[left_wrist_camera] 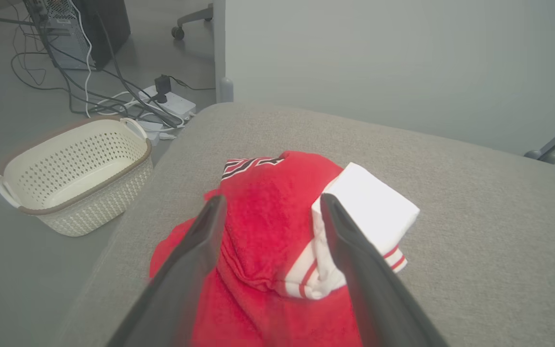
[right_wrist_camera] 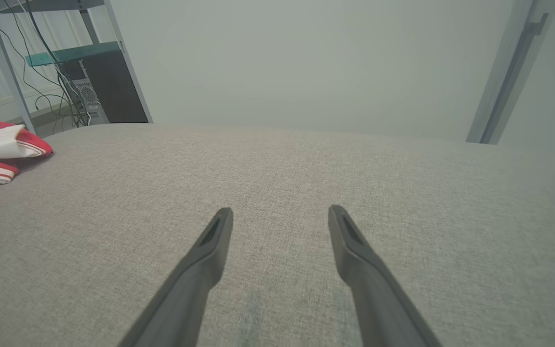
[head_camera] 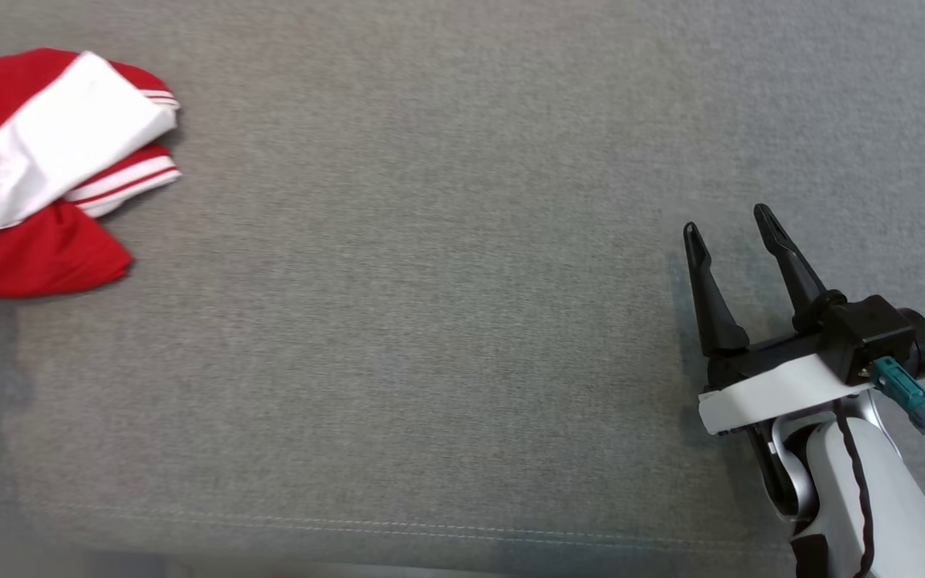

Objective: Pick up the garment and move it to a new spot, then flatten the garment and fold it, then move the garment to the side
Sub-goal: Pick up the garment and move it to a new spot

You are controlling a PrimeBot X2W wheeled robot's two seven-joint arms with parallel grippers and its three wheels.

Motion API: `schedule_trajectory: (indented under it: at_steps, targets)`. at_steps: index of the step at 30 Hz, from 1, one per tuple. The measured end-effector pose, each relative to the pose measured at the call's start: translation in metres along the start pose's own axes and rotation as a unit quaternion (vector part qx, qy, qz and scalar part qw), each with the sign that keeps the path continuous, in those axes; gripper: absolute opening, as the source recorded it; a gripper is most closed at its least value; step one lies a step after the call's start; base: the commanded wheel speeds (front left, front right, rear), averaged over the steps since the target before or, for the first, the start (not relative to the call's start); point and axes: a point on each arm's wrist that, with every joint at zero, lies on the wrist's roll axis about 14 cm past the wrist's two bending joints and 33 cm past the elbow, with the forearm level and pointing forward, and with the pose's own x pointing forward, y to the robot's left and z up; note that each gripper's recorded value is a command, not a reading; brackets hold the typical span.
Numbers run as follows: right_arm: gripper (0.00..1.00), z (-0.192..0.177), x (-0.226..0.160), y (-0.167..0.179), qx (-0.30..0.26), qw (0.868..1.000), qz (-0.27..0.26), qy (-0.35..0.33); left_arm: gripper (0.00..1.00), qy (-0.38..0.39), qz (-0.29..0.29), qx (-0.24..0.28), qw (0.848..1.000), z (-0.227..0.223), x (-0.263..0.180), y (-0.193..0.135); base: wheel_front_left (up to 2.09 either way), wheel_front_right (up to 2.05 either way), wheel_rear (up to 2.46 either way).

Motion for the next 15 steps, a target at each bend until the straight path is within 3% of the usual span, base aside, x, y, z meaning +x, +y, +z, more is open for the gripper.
schedule_trajectory:
  at_steps: [15]
  targets:
    - [1.00,-0.017,-0.025,-0.044,-0.012,0.998,-0.058,0.016,1.00,0.088,-0.005,-0.012,0.996,-0.074,0.060,-0.008,0.00,0.00,0.00]
